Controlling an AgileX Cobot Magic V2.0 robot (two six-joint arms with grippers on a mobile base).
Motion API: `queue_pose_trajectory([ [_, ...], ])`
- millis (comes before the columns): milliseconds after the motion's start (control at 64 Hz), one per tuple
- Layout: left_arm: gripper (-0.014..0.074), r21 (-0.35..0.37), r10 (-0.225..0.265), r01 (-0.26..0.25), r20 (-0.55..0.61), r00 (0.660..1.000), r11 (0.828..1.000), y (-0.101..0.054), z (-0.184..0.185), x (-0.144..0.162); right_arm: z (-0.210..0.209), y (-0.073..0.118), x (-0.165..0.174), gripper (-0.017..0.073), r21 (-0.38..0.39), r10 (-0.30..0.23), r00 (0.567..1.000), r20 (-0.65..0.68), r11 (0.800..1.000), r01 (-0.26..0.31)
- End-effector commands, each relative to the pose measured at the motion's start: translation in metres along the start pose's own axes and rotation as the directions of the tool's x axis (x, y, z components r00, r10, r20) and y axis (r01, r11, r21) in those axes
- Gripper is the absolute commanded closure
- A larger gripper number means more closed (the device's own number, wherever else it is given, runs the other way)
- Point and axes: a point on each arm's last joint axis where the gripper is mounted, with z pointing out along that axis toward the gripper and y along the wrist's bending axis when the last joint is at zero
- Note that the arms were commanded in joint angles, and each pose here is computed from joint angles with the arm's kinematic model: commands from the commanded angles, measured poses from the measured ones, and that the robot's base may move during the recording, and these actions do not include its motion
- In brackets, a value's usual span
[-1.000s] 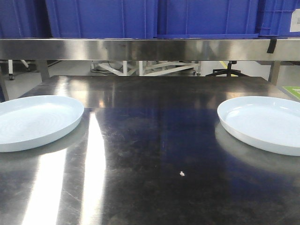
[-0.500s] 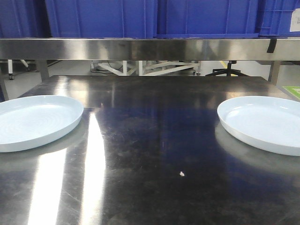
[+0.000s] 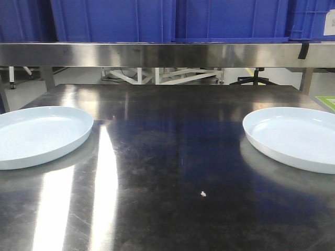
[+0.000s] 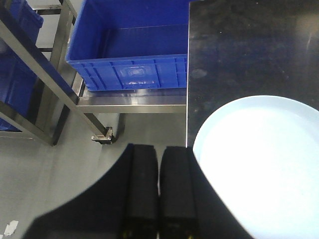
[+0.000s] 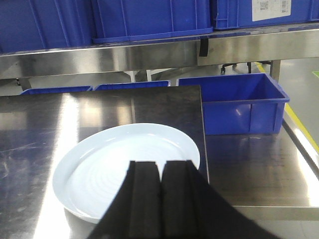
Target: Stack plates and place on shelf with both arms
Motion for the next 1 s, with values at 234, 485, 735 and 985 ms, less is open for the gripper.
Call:
queue_pose_trajectory([
  [234,0.0504,0.034,-0.032,0.028,0.112,0.993,0.999,-0.002,-0.010,-0.017,-0.002,0.002,-0.008,0.0503,-0.016,-0.010,0.995,0.104,1.000,0.012],
  [485,0.0504,0.033,-0.033,0.030,0.102,0.994,0.999,-0.002,-0.010,-0.016,-0.002,0.002,-0.009,0.0503,-0.016,-0.010,0.994,0.105,1.000,0.012],
  [735,0.0504,0.033,-0.033,0.030,0.102,0.994,0.999,-0.002,-0.010,-0.016,-0.004,0.004,-0.023,0.0503,-0.051,0.064,0.977,0.204,0.997,-0.055],
  [985,0.0504,0.035,-0.037,0.033,0.097,0.995,0.999,-0.002,-0.010,-0.016,-0.001,0.013,-0.088,0.0503,-0.007,0.095,0.995,0.024,0.995,-0.095],
])
